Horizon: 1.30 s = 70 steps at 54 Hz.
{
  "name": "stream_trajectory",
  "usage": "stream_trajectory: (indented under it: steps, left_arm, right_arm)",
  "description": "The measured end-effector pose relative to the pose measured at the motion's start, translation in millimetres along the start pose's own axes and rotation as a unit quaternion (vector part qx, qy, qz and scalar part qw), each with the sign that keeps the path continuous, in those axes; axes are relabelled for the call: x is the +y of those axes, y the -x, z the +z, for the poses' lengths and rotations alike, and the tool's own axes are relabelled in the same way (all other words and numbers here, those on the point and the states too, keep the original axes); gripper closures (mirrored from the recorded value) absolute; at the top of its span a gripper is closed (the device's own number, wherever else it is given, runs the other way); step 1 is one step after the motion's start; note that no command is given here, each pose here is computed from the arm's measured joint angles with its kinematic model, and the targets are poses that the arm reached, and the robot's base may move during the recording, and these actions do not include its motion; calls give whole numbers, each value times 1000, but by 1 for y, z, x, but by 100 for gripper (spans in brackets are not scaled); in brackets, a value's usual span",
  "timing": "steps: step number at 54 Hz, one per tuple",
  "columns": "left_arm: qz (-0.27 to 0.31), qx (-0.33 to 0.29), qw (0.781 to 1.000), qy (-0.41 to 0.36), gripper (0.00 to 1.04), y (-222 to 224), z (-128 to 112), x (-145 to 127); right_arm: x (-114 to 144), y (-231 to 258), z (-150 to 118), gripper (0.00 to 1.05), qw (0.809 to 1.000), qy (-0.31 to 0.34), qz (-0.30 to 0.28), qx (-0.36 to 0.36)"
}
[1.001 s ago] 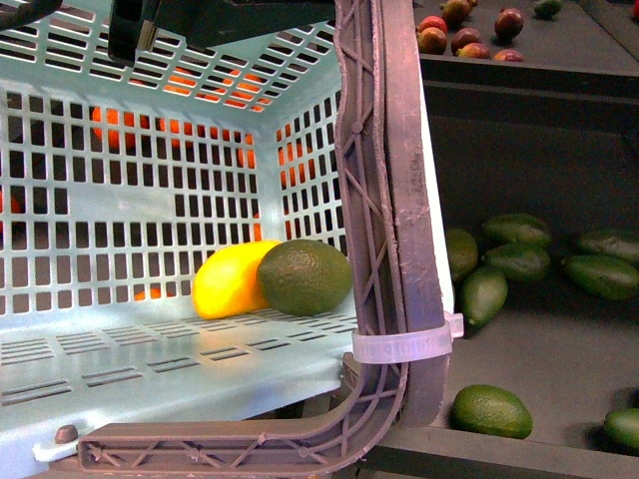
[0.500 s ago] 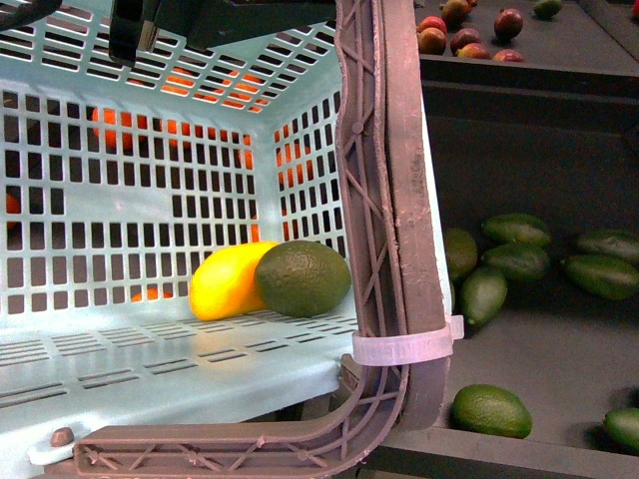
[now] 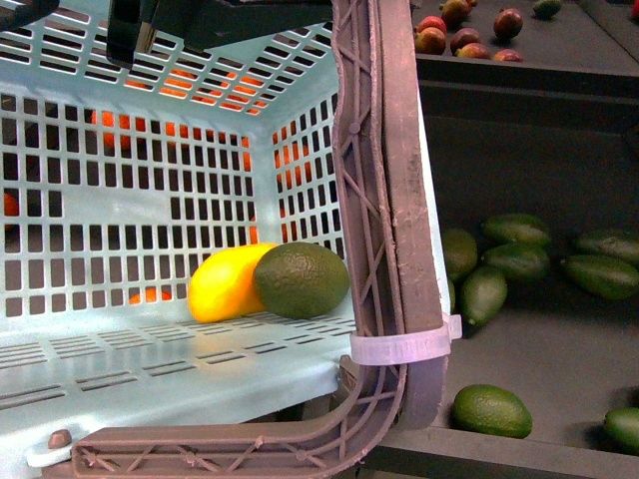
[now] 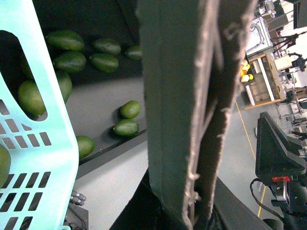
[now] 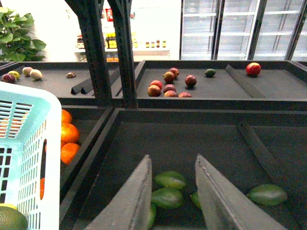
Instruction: Pick mango and avocado into basket
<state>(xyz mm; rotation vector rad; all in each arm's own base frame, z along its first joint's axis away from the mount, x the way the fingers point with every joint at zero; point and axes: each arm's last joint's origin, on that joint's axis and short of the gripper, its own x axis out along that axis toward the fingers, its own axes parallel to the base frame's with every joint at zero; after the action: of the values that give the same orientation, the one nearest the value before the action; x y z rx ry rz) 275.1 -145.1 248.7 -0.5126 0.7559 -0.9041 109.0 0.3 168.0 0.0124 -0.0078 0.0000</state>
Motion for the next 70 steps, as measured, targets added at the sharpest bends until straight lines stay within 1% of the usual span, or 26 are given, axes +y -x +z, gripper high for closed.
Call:
stream_trajectory:
  steps: [5, 8, 11, 39, 43, 54, 58, 59, 62, 68, 70]
  left_arm:
    - [1, -1, 1000, -2, 94, 0, 0, 0]
    - [0, 0, 1000, -2, 94, 0, 0, 0]
    - [0, 0, 1000, 0, 94, 0, 0, 0]
    - [0, 0, 1000, -1, 94, 0, 0, 0]
    - [0, 0, 1000, -1, 94, 0, 0, 0]
    - [0, 0, 1000, -1, 94, 0, 0, 0]
    - [0, 0, 1000, -1, 94, 0, 0, 0]
    - [0, 0, 1000, -1, 94, 0, 0, 0]
    - [0, 0, 1000, -1, 94, 0, 0, 0]
    - [-4, 4, 1000, -6, 94, -2, -1, -2]
    - [-8, 6, 1000, -7, 94, -2, -2, -3]
  right_arm:
    - [0, 4, -1, 92, 1000, 1, -1, 4]
    - [0, 9, -5, 103, 1000, 3, 0, 16]
    - [0, 11, -2, 102, 1000, 4, 0, 1]
    - [0, 11, -3, 102, 1000, 5, 0, 3]
    - [0, 11, -3, 92, 1000, 5, 0, 3]
    - [0, 11, -3, 58, 1000, 5, 0, 3]
    - [0, 11, -3, 48, 1000, 5, 0, 3]
    - [0, 11, -3, 42, 1000, 5, 0, 3]
    - [0, 11, -3, 32, 1000, 5, -1, 3]
    - [0, 11, -3, 16, 1000, 5, -2, 4]
    - [0, 11, -3, 9, 1000, 5, -2, 4]
